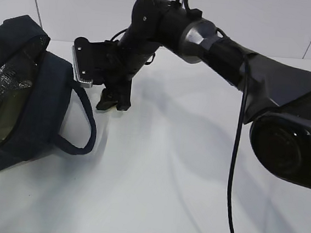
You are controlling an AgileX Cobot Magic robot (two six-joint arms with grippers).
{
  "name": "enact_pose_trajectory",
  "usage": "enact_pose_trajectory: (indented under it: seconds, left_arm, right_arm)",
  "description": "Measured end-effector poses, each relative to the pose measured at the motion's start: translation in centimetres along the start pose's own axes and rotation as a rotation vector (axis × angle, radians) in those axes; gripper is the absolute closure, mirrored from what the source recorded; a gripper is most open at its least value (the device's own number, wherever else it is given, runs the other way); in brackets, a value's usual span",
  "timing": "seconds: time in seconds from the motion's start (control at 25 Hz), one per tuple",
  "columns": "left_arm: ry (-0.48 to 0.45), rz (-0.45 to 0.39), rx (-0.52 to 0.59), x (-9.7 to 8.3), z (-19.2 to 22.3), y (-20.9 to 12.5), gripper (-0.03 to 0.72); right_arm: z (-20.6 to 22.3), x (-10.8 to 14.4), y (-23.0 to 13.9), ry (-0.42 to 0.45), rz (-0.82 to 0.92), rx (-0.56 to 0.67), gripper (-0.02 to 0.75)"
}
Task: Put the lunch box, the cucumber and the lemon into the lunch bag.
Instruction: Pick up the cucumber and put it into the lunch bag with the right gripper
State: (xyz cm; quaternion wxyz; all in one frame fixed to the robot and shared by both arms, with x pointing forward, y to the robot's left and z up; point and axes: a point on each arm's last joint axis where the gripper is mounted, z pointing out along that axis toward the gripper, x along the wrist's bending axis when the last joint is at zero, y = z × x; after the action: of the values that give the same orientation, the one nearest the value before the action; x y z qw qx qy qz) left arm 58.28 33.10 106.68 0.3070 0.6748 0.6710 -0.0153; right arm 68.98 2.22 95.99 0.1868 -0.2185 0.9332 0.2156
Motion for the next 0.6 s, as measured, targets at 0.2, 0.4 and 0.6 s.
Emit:
enact_pose_trajectory:
  seconds: [0.2,0.4,0.6]
  left_arm:
    - [0.000,0.003,0.000,0.00,0.00,0.00,0.700]
    - [0.000,0.004,0.000,0.00,0.00,0.00,0.700]
    - [0.000,0.004,0.000,0.00,0.00,0.00,0.700]
  right_arm:
    - [0.17,0.15,1.19,-0.009,-0.026,0.069,0.204]
    - [-0.04,-0.03,0.53,-0.021,-0.038,0.138,0.203]
    - [-0.79,-0.52,0.75,-0.042,-0.040,0.143,0.203]
